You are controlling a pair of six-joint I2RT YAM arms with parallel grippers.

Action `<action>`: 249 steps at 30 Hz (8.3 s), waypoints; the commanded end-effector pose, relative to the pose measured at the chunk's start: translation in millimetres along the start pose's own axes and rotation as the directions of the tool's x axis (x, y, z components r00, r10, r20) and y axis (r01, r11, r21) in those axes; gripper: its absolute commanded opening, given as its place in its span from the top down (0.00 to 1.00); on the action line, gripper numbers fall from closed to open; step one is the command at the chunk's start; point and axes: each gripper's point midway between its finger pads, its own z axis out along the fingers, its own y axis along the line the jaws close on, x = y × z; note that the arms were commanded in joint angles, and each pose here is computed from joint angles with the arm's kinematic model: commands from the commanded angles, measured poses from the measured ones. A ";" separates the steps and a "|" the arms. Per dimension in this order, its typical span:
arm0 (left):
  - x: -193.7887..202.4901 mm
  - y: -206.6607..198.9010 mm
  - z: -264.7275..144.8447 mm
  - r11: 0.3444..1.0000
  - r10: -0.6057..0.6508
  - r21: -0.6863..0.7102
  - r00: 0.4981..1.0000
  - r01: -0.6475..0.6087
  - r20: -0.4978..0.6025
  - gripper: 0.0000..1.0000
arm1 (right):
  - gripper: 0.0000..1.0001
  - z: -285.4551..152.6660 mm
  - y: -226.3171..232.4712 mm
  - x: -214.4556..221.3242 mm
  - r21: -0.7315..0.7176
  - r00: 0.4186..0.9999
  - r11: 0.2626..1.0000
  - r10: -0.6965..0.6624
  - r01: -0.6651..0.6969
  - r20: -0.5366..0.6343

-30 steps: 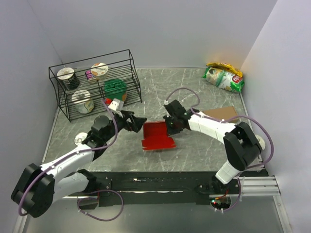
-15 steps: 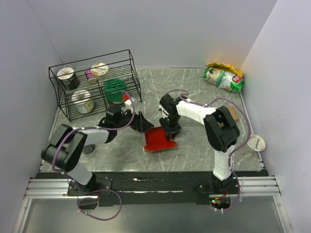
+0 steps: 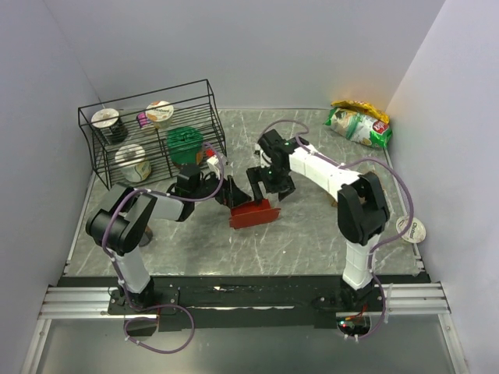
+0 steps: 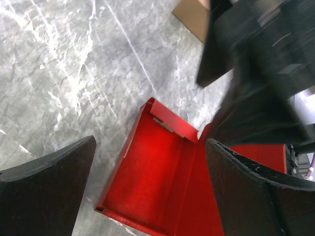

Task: Fold the paper box
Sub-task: Fold the paper box at the center of the board, then adjust the paper box at the center of the board.

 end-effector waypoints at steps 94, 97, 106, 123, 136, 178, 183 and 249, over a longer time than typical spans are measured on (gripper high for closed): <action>131.8 13.0 -47.4 0.595 -0.657 -0.609 0.754 0.524 0.007 0.34 | 0.11 -116.7 -29.1 36.7 -0.191 0.607 0.973 0.232 -0.133 0.760; 136.4 19.4 -43.3 0.592 -0.654 -0.625 0.757 0.508 -0.005 0.42 | 0.10 -114.7 -31.8 40.1 -0.183 0.610 0.973 0.230 -0.139 0.759; 139.8 27.9 -38.6 0.601 -0.618 -0.670 0.785 0.434 -0.046 0.60 | 0.09 -113.5 -41.1 41.9 -0.142 0.617 0.976 0.215 -0.166 0.757; 76.1 35.1 11.3 0.805 -0.295 -0.577 0.937 0.140 -0.185 0.70 | 0.07 -107.0 -45.1 47.2 -0.148 0.621 0.971 0.234 -0.187 0.748; 58.2 25.7 24.6 0.884 -0.158 -0.463 0.974 0.067 -0.162 0.81 | 0.13 -62.1 -64.6 50.0 -0.239 0.676 0.926 0.376 -0.291 0.634; -18.1 -65.8 -57.5 0.848 0.217 -0.530 0.905 0.011 0.365 0.85 | 0.56 -58.6 32.3 59.3 -0.514 0.682 0.857 0.386 -0.017 0.621; -18.4 -75.9 -69.4 0.825 0.254 -0.565 0.882 0.016 0.397 0.85 | 0.60 -46.3 27.4 61.1 -0.460 0.696 0.886 0.368 -0.061 0.616; 22.0 -128.1 -64.5 0.987 0.062 -0.158 0.966 -0.022 0.252 0.31 | 1.00 -61.8 1.0 58.5 -0.066 0.606 0.996 0.084 -0.053 0.791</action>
